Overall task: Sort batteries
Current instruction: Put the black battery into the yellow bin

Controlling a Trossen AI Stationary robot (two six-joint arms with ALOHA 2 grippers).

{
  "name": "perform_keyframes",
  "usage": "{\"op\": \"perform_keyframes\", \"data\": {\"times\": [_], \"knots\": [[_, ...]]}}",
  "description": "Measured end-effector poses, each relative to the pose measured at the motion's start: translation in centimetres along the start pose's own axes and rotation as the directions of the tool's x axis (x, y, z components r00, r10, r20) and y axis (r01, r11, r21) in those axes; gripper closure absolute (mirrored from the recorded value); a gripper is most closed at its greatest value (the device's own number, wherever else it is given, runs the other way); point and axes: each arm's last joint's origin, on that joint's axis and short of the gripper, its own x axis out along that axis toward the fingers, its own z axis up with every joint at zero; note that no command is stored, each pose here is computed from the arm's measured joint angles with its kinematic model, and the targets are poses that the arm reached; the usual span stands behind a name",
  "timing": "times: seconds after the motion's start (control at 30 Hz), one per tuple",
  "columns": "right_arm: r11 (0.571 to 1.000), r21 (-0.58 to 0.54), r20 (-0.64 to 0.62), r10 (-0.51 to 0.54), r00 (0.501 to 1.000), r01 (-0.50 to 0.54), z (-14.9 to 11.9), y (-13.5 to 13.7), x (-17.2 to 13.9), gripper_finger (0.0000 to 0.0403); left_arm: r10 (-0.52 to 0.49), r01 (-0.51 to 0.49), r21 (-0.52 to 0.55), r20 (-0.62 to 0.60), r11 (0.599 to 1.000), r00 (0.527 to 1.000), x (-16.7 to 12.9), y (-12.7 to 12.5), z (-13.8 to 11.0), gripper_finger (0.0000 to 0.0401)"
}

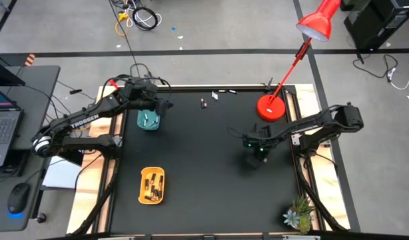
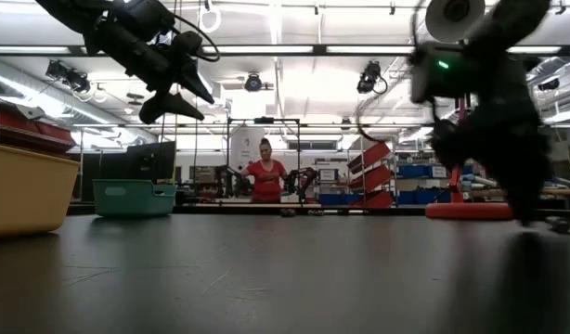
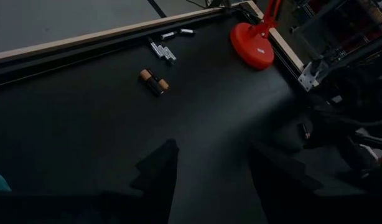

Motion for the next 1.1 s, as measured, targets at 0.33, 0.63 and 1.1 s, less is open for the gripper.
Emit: {"op": "perform_keyframes", "data": {"times": [0.33, 0.63, 1.1], "knots": [[0.997, -0.005, 0.053, -0.076, 0.996, 0.076, 0.5, 1.4, -3.6, 0.0372, -0.005, 0.005, 0.0, -0.001, 1.0, 1.0, 0.0, 0.0, 0.0, 0.0199], [0.918, -0.359, 0.015, -0.174, 0.985, 0.168, -1.8, 0.4, -4.7, 0.0249, -0.007, 0.007, 0.023, -0.002, 1.0, 1.0, 0.0, 0.0, 0.0, 0.0199], [0.682, -0.699, -0.082, -0.374, 0.924, 0.214, -2.8, 0.3, -0.4, 0.018, -0.033, 0.033, 0.024, -0.016, 0.999, 0.999, 0.0, -0.1, 0.0, 0.0199]]}}
